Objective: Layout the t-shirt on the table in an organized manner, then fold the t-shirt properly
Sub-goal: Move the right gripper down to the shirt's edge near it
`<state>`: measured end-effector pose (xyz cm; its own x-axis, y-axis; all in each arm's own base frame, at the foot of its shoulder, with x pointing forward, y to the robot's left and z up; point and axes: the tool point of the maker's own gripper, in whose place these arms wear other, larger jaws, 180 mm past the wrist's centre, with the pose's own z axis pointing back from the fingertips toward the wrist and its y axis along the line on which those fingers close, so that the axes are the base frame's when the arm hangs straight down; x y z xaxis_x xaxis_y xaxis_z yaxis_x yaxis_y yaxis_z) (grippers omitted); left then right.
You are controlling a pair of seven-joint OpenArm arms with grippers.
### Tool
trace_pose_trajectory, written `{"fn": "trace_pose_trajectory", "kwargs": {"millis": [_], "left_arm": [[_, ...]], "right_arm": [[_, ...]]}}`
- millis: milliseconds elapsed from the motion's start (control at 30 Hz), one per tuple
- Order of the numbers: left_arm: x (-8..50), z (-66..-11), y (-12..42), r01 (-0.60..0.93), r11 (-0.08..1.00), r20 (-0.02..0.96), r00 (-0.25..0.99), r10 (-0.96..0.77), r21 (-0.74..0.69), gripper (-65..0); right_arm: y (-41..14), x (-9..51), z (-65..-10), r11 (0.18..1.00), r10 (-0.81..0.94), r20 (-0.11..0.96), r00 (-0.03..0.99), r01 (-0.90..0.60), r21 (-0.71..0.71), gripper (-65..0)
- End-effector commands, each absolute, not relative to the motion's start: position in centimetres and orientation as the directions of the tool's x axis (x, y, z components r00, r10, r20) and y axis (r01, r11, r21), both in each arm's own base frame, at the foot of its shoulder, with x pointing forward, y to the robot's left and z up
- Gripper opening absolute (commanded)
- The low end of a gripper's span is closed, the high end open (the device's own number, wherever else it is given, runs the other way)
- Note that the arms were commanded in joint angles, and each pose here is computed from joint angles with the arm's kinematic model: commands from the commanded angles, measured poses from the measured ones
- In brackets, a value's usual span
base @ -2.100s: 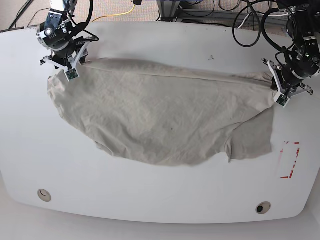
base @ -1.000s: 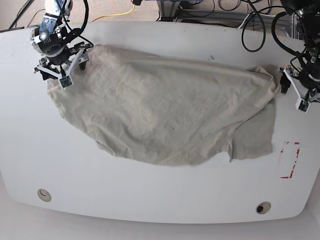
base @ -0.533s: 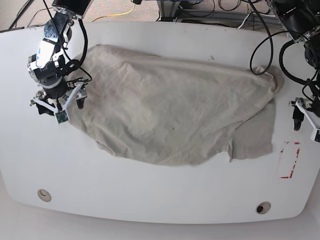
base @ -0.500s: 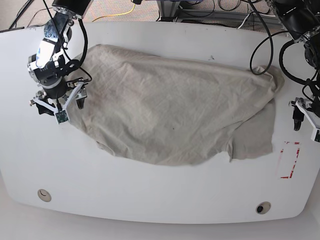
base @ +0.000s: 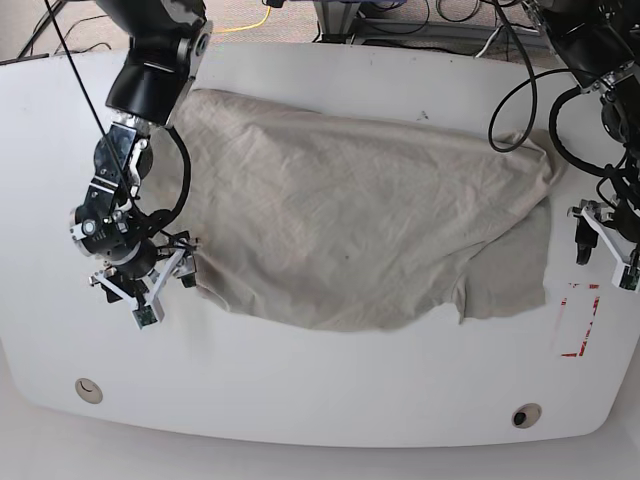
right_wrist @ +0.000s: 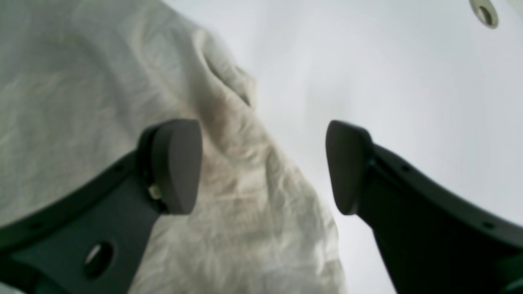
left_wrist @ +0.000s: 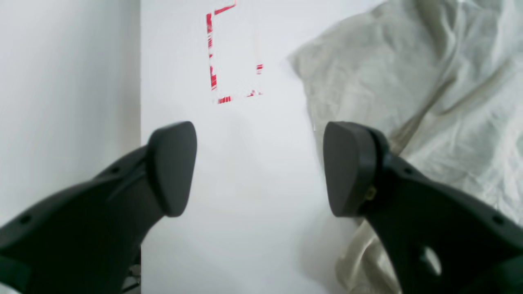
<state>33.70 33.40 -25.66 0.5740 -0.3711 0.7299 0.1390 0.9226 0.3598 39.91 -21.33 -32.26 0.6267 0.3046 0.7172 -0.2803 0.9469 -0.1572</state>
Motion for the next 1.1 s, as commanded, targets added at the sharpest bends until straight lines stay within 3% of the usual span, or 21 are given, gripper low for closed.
{"fn": "trace_pose_trajectory", "kwargs": {"millis": [0, 300, 1067], "left_arm": [[33.6, -24.5, 33.9, 0.129, 0.912, 0.736, 0.552, -0.392, 0.389, -19.7], [33.2, -24.8, 34.3, 0.122, 0.914, 0.731, 0.563, -0.385, 0.387, -19.9], [30.2, -25.7, 35.8, 0.07, 0.919, 0.717, 0.603, -0.349, 0.388, -19.9]], "right_arm": [[-21.2, 43.0, -30.3, 0.953, 0.272, 0.769, 0.578, -0.274, -0.132, -19.0], [-19.4, 46.7, -32.4, 0.955, 0.167, 0.787, 0.595, -0.296, 0.021, -19.0], [-18.1, 43.8, -39.6, 0.939, 0.081, 0.741, 0.667, -0.3, 0.168, -19.7]]}}
